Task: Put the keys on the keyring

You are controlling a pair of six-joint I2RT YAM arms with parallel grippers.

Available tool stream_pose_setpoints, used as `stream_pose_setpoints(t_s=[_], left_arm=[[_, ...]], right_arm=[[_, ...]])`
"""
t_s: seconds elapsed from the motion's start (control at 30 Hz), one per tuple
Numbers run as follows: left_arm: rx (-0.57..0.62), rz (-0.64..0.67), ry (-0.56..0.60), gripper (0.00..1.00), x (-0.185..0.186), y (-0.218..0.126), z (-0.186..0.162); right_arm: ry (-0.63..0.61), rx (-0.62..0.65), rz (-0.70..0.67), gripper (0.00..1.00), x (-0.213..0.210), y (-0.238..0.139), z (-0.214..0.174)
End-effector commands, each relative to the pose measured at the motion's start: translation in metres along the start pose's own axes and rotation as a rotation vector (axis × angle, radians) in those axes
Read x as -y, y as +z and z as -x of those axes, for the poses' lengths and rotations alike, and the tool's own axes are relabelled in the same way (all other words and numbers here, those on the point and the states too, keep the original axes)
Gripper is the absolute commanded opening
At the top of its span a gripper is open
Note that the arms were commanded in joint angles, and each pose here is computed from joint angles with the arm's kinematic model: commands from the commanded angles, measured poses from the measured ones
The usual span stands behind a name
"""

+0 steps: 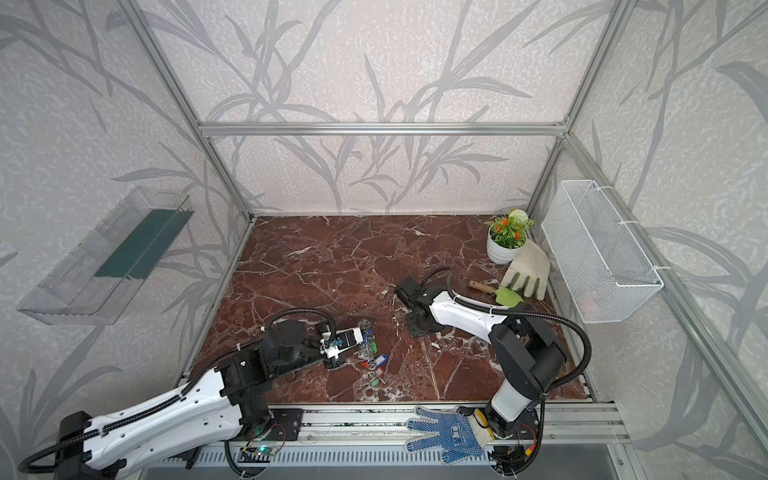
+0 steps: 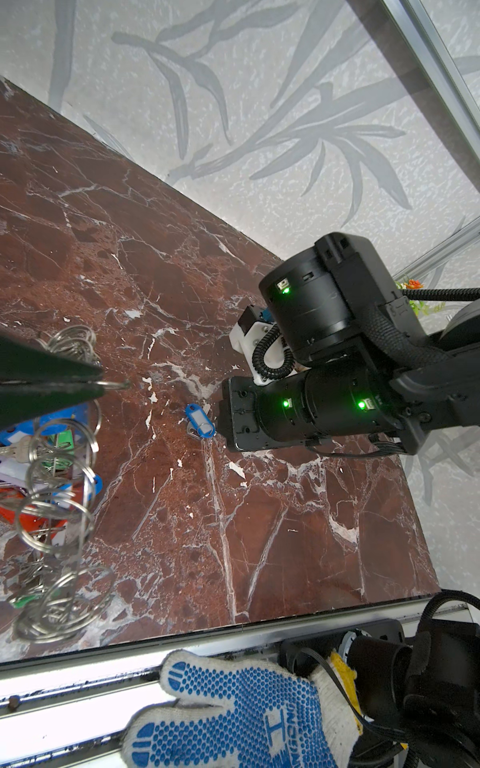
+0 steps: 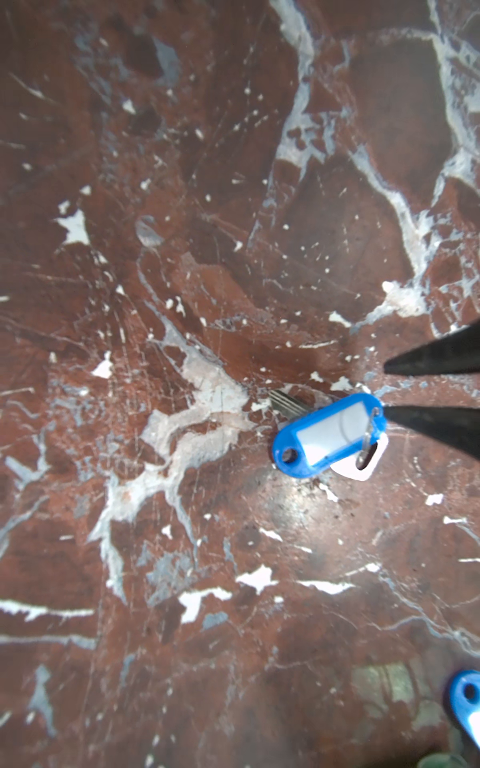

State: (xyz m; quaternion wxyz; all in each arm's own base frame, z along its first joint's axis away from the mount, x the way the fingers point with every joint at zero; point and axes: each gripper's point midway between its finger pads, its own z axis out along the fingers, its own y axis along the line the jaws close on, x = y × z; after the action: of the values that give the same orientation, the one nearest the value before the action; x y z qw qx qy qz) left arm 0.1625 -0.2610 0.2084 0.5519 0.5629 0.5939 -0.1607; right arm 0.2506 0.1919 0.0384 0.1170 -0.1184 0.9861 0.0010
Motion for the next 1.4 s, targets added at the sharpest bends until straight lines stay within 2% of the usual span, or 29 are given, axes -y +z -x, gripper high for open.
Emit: stream_pose_setpoints(t_s=[0.0, 0.17, 0.3, 0.4, 0.6, 1.13, 1.37], left_arm=[[0.092, 0.029, 0.005, 0.0, -0.011, -0.006, 0.029], [0.092, 0.032, 0.005, 0.0, -0.011, -0.007, 0.029], [0.095, 0.029, 0.004, 0.0, -0.011, -0.007, 0.03], [0.095, 0.028, 0.004, 0.0, -0.01, -0.007, 0.03], [0.09, 0.027, 0.004, 0.0, -0.01, -0.007, 0.028], [0.092, 0.021, 0.002, 0.0, -0.009, -0.006, 0.029], [0.09, 0.018, 0.004, 0.0, -0.008, -0.006, 0.029]], right_arm=[[-0.021, 0.013, 0.075, 0.26, -0.011, -0.01, 0.006], [-0.025, -0.05, 0.237, 0.32, -0.022, 0.002, 0.007], [-0.032, -0.037, 0.257, 0.41, -0.019, 0.003, 0.011], [-0.021, -0.052, 0.303, 0.43, -0.021, 0.007, 0.011], [0.003, -0.082, 0.388, 0.43, -0.026, 0.016, 0.008], [0.015, -0.089, 0.436, 0.38, -0.029, 0.009, -0.005], [0.013, -0.071, 0.415, 0.31, -0.025, 0.005, -0.005]])
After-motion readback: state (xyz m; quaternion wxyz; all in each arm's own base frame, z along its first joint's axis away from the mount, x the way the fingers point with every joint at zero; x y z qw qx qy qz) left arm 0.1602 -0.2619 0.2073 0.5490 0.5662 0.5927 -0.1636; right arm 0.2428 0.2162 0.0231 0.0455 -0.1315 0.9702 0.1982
